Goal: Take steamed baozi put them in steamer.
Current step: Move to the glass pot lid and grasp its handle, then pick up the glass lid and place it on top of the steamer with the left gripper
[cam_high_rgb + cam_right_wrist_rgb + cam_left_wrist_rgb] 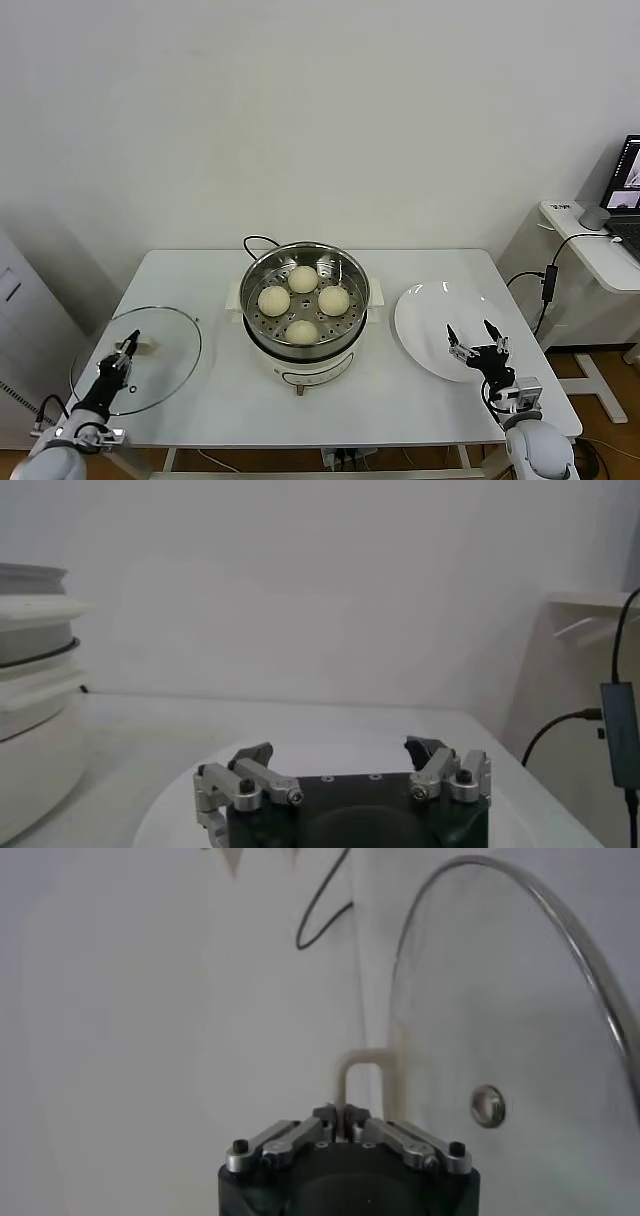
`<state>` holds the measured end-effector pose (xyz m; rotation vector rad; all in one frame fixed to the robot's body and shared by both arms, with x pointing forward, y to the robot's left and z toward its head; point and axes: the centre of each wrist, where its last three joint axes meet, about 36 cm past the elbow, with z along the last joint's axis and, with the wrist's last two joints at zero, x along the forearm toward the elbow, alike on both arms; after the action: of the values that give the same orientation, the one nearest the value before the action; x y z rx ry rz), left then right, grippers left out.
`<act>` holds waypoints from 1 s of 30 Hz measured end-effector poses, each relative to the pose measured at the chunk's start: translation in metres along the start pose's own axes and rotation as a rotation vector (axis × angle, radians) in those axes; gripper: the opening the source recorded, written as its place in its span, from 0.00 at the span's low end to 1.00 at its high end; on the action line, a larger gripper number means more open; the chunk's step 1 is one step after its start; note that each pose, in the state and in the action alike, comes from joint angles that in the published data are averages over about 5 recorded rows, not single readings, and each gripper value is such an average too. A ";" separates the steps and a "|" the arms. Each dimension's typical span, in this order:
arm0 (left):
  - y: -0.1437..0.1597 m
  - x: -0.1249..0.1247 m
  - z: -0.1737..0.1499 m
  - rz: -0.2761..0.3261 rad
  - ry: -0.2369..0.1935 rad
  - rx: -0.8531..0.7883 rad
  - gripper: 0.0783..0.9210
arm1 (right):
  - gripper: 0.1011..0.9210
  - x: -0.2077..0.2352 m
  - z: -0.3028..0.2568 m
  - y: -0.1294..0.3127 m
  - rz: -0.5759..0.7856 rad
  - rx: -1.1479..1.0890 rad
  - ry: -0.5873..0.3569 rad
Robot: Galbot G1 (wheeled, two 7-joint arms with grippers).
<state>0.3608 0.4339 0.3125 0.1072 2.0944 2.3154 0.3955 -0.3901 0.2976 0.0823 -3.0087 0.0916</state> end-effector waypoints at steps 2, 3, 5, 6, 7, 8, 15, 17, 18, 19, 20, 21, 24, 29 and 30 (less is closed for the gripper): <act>0.011 -0.003 -0.001 -0.010 0.004 0.010 0.03 | 0.88 -0.001 -0.002 0.000 -0.002 0.001 -0.003; 0.017 -0.005 -0.001 -0.016 0.006 0.016 0.03 | 0.88 -0.002 -0.003 0.000 -0.003 0.001 -0.005; 0.031 -0.010 -0.003 -0.029 0.010 0.027 0.03 | 0.88 -0.003 -0.005 0.000 -0.006 0.002 -0.007; 0.039 -0.013 -0.004 -0.036 0.013 0.033 0.03 | 0.88 -0.003 -0.007 0.000 -0.007 0.002 -0.008; 0.046 -0.015 -0.005 -0.042 0.015 0.039 0.03 | 0.88 -0.004 -0.007 0.000 -0.008 0.004 -0.008; 0.054 -0.018 -0.007 -0.047 0.018 0.044 0.03 | 0.88 -0.005 -0.008 -0.001 -0.009 0.005 -0.008; 0.104 -0.033 -0.021 -0.068 0.030 0.069 0.03 | 0.88 -0.009 -0.010 0.000 -0.014 0.007 -0.005; 0.119 -0.037 -0.027 -0.073 0.031 0.073 0.03 | 0.88 -0.011 -0.010 0.001 -0.016 0.006 -0.006; 0.126 -0.039 -0.030 -0.075 0.032 0.075 0.03 | 0.88 -0.011 -0.010 0.001 -0.017 0.006 -0.007; 0.133 -0.041 -0.034 -0.077 0.032 0.076 0.03 | 0.88 -0.012 -0.011 0.002 -0.017 0.005 -0.008; 0.140 -0.042 -0.038 -0.078 0.032 0.077 0.03 | 0.88 -0.012 -0.011 0.002 -0.018 0.005 -0.008; 0.147 -0.043 -0.042 -0.079 0.032 0.078 0.03 | 0.88 -0.013 -0.011 0.002 -0.018 0.005 -0.009; 0.164 -0.046 -0.056 -0.076 0.032 0.079 0.03 | 0.88 -0.013 -0.012 0.001 -0.017 0.005 -0.010; 0.183 -0.048 -0.088 -0.054 0.034 0.079 0.03 | 0.88 -0.013 -0.012 -0.001 -0.014 0.008 -0.011; 0.186 -0.049 -0.096 -0.050 0.036 0.078 0.03 | 0.88 -0.013 -0.013 -0.001 -0.014 0.008 -0.011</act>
<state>0.4095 0.3174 0.4864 0.0141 2.1781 2.2248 0.4101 -0.3896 0.3085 0.1046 -3.0181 0.1027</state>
